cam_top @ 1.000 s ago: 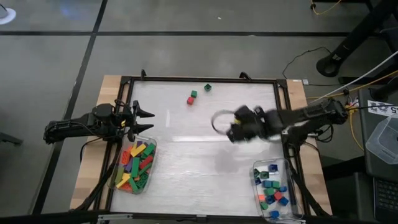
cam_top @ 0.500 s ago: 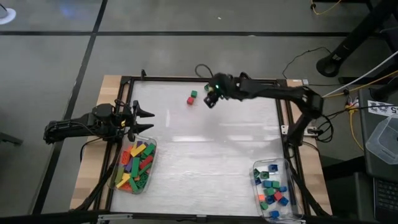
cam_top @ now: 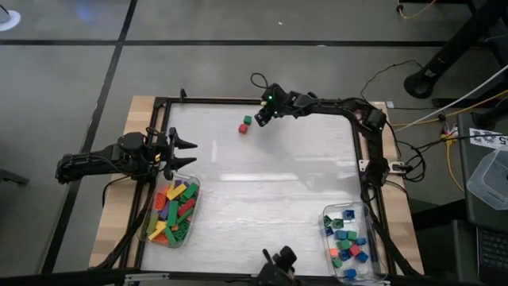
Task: Sort blocks by size
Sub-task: Put the small green game piece into the right transparent bin
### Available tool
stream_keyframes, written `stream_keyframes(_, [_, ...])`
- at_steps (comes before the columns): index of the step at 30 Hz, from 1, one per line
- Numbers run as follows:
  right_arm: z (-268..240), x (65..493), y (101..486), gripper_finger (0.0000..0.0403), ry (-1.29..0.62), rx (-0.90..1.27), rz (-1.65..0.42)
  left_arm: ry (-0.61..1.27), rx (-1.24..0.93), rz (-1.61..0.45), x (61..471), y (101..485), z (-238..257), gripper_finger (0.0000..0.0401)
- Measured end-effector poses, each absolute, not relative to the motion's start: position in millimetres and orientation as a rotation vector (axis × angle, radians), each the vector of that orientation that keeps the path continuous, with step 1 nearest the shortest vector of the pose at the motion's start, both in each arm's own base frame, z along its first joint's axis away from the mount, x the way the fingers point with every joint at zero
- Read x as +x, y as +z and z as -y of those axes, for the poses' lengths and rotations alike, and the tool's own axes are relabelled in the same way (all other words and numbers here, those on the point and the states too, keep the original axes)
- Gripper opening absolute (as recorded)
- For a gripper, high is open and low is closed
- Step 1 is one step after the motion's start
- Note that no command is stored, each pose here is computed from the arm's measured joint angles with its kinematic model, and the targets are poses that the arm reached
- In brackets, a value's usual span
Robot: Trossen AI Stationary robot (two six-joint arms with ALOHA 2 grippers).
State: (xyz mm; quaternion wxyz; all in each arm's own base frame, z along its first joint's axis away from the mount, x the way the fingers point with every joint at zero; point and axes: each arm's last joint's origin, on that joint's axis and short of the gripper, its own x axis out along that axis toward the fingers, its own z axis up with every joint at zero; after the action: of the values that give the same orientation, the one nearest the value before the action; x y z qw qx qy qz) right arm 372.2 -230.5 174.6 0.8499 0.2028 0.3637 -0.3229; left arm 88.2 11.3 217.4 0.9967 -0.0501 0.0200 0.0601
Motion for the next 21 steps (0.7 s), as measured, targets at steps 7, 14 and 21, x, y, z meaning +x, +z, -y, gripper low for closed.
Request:
stream_keyframes(7, [236.4,374.0,157.8,0.0231,-0.670,0.400,-0.795,0.125,-0.097,-0.039,88.1,217.4,-11.4,0.0225])
stream_keyframes(14, [240.2,373.5,159.3,0.0231,-0.694,0.361,-0.780,0.128,-0.097,-0.040,88.2,217.4,-11.5,0.0225])
stream_keyframes(21, [246.3,370.8,148.4,0.0231,-0.684,0.387,-0.804,0.128,-0.096,-0.040,88.2,217.4,-11.5,0.0225])
